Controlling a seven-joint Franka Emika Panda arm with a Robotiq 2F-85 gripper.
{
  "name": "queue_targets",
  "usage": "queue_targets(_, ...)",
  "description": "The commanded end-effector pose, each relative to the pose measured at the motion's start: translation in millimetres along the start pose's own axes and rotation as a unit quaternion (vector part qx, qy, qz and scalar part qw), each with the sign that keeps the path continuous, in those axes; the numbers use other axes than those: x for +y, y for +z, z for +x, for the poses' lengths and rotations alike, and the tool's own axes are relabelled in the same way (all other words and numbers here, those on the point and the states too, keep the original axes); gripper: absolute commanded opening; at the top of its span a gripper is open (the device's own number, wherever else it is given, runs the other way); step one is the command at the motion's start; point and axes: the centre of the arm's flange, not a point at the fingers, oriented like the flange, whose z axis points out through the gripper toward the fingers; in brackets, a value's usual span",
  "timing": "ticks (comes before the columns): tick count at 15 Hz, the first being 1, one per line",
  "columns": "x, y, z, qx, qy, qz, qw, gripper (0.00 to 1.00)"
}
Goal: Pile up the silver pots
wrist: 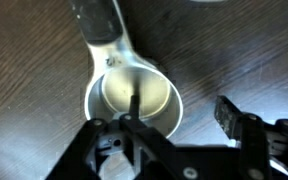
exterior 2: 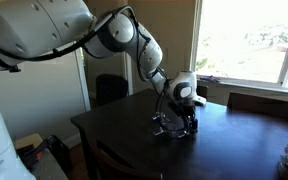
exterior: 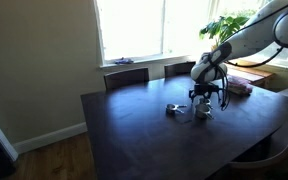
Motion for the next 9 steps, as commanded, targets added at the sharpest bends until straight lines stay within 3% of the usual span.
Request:
queue_targets(1, -2.8, 3.9, 6.9, -0.016, 0.006, -0.004, 0.9998, 0.46)
queue_targets(6, -3.4, 0.1, 7.2, -0.019, 0.003, -0.001, 0.9998, 0.14)
queue_targets(9, -2.3, 0.0, 6.4, -0.023, 0.002, -0.003, 0.9997, 0.08)
